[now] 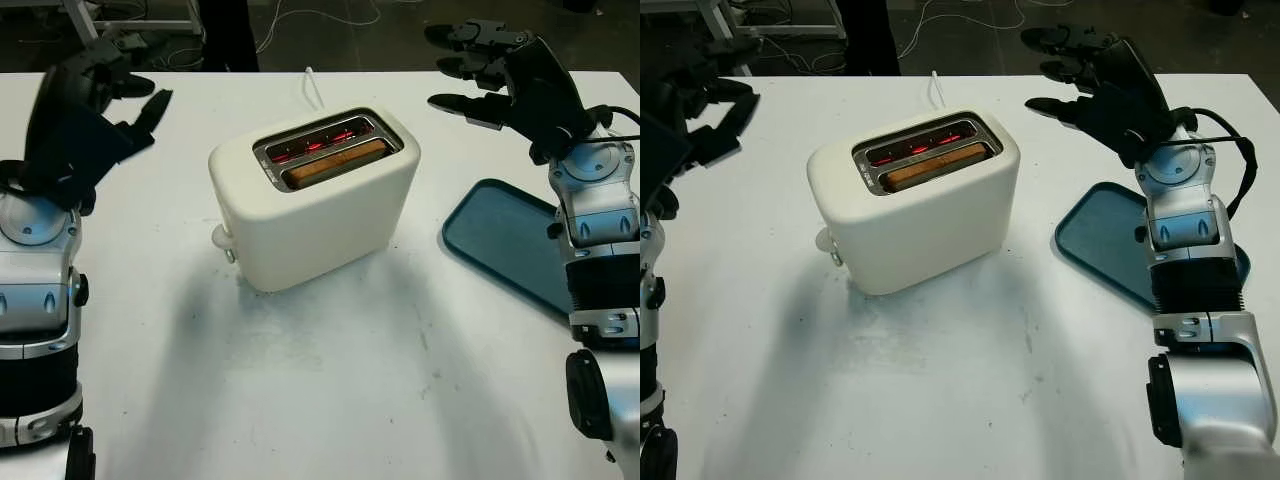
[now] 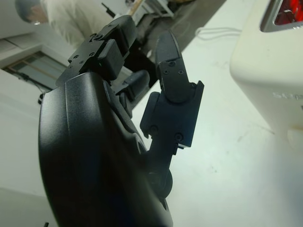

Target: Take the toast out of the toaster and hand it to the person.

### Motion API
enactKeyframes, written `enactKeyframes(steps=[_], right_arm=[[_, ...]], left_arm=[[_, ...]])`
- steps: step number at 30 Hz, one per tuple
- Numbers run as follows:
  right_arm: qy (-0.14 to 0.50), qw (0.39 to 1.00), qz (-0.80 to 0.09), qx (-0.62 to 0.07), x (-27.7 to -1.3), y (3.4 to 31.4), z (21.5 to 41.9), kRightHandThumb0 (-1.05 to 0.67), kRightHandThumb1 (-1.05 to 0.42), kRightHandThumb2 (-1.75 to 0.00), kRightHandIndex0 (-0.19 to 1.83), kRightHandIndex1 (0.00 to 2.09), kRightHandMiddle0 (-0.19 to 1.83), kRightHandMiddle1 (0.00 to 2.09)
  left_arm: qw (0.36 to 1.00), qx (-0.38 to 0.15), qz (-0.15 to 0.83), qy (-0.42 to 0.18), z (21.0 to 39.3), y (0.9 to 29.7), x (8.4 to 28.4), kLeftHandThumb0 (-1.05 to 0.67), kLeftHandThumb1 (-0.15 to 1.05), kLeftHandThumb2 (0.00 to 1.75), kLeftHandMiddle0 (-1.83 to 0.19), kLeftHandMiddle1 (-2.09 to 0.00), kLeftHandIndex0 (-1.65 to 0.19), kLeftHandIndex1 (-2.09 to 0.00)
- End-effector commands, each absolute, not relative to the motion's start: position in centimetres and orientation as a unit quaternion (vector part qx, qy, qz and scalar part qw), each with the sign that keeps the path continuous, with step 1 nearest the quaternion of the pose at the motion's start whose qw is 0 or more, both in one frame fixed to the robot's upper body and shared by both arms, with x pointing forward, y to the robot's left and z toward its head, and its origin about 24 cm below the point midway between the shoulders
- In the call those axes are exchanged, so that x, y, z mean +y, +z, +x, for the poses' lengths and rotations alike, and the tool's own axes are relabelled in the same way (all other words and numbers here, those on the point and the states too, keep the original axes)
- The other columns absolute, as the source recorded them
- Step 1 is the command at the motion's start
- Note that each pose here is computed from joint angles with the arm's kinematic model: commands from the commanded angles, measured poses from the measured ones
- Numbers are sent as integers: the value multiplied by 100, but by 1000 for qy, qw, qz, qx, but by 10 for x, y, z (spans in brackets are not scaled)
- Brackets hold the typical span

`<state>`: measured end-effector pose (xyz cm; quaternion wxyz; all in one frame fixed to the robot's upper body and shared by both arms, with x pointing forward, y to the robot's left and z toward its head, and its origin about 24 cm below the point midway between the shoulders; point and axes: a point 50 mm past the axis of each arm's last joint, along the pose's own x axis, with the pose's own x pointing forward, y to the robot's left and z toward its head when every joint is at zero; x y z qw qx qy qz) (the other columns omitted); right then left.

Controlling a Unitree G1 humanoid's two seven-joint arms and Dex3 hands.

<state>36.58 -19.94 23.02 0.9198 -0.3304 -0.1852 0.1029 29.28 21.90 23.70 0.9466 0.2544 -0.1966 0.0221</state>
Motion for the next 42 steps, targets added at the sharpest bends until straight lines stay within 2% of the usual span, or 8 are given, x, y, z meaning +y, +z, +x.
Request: enactKeyframes(steps=[1, 5, 12, 21, 26, 42], right_arm=[[99, 919, -331, -187, -199, 232, 364, -25, -92, -4, 60, 10, 57, 2], [100, 921, -329, -183, -200, 230, 364, -26, -92, -4, 60, 9, 57, 2], [118, 927, -310, -176, -195, 220, 365, -19, -92, -6, 57, 6, 56, 1], [112, 930, -308, -167, -191, 213, 354, -14, -92, -11, 55, 4, 54, 0], [102, 934, -298, -170, -194, 209, 348, -25, -92, -6, 56, 4, 55, 1], [96, 936, -287, -180, -201, 213, 341, -25, -92, -11, 57, 4, 56, 2]], left_arm=[[942, -210, 260, 29, 290, 242, 220, -32, 77, 65, -8, -122, -35, -55], [943, -206, 262, 25, 290, 239, 219, -32, 76, 66, -9, -121, -34, -59], [953, -184, 239, 14, 290, 224, 218, -43, 84, 58, -6, -117, -25, -65], [953, -178, 246, 11, 282, 218, 216, -39, 87, 54, -8, -113, -23, -69], [957, -175, 232, 5, 276, 215, 212, -39, 90, 52, -5, -109, -19, -68], [950, -193, 245, 7, 269, 221, 212, -35, 92, 50, -6, -106, -18, -67]])
